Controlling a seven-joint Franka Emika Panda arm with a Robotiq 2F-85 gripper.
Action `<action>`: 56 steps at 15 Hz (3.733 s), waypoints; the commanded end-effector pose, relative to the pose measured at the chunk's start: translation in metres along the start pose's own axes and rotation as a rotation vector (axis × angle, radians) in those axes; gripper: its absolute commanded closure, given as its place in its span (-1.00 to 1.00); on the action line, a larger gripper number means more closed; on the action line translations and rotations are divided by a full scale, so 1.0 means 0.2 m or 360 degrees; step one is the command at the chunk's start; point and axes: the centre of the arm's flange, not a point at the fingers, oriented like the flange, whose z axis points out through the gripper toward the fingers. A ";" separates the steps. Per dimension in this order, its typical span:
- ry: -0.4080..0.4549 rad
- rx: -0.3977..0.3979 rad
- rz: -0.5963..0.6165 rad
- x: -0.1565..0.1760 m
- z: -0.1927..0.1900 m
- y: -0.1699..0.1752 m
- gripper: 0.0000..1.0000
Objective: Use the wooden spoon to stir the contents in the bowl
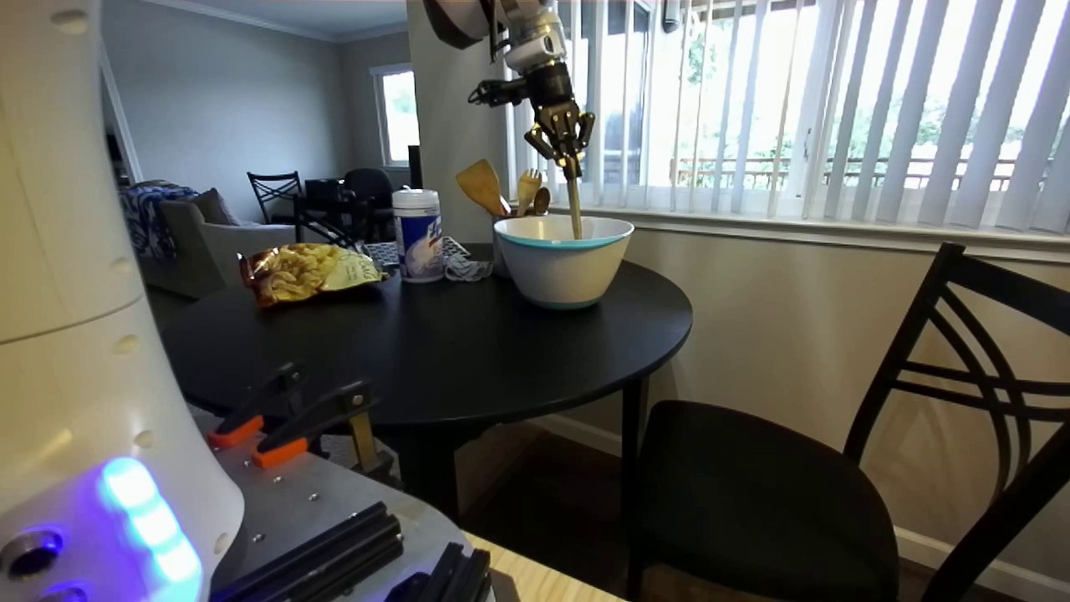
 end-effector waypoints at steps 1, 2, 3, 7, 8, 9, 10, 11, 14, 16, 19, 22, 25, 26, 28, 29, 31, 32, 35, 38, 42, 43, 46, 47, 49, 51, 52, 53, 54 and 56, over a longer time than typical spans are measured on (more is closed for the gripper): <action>0.0023 -0.0068 -0.0230 -0.01 -0.04 0.14 0.91; 0.0018 -0.0087 -0.0296 -0.04 -0.06 0.16 0.91; 0.0006 -0.0099 -0.0347 -0.07 -0.09 0.19 0.91; -0.0096 -0.0128 -0.0487 -0.27 -0.14 0.32 0.91; -0.0124 -0.0118 -0.0475 -0.32 -0.16 0.33 0.91; -0.0151 -0.0108 -0.0436 -0.37 -0.16 0.33 0.91; -0.0175 -0.0097 -0.0382 -0.42 -0.15 0.32 0.91; -0.0194 -0.0088 -0.0293 -0.47 -0.16 0.29 0.91; -0.0224 -0.0117 -0.0010 -0.56 -0.18 0.22 0.91; -0.0234 -0.0110 0.0155 -0.59 -0.16 0.18 0.91; -0.0239 -0.0053 0.0362 -0.53 -0.13 0.08 0.91; -0.0241 0.0014 0.0558 -0.33 -0.09 -0.10 0.91; -0.0169 0.0071 0.0648 -0.13 -0.06 -0.19 0.91; -0.0148 0.0066 0.0639 -0.08 -0.06 -0.19 0.91; -0.0084 0.0083 0.0575 -0.02 -0.06 -0.16 0.91; -0.0058 0.0061 0.0509 -0.01 -0.06 -0.14 0.91; -0.0026 0.0039 0.0409 -0.01 -0.06 -0.09 0.92; -0.0012 0.0034 0.0326 -0.02 -0.08 -0.07 0.92; -0.0002 -0.0022 0.0083 -0.06 -0.12 0.02 0.91; -0.0041 -0.0107 -0.0087 -0.11 -0.20 0.09 0.92; -0.0165 -0.0140 -0.0146 -0.24 -0.24 0.16 0.92; -0.0195 -0.0141 -0.0135 -0.27 -0.23 0.17 0.92; -0.0252 -0.0128 -0.0116 -0.32 -0.20 0.19 0.92; -0.0277 -0.0118 -0.0111 -0.33 -0.19 0.19 0.91; -0.0306 -0.0088 -0.0072 -0.33 -0.18 0.18 0.91; -0.0308 -0.0045 0.0028 -0.32 -0.18 0.15 0.91; -0.0308 -0.0023 0.0099 -0.31 -0.18 0.13 0.91; -0.0313 -0.0010 0.0191 -0.29 -0.19 0.12 0.91; -0.0315 0.0005 0.0286 -0.27 -0.20 0.10 0.91; -0.0317 0.0027 0.0446 -0.24 -0.20 0.07 0.91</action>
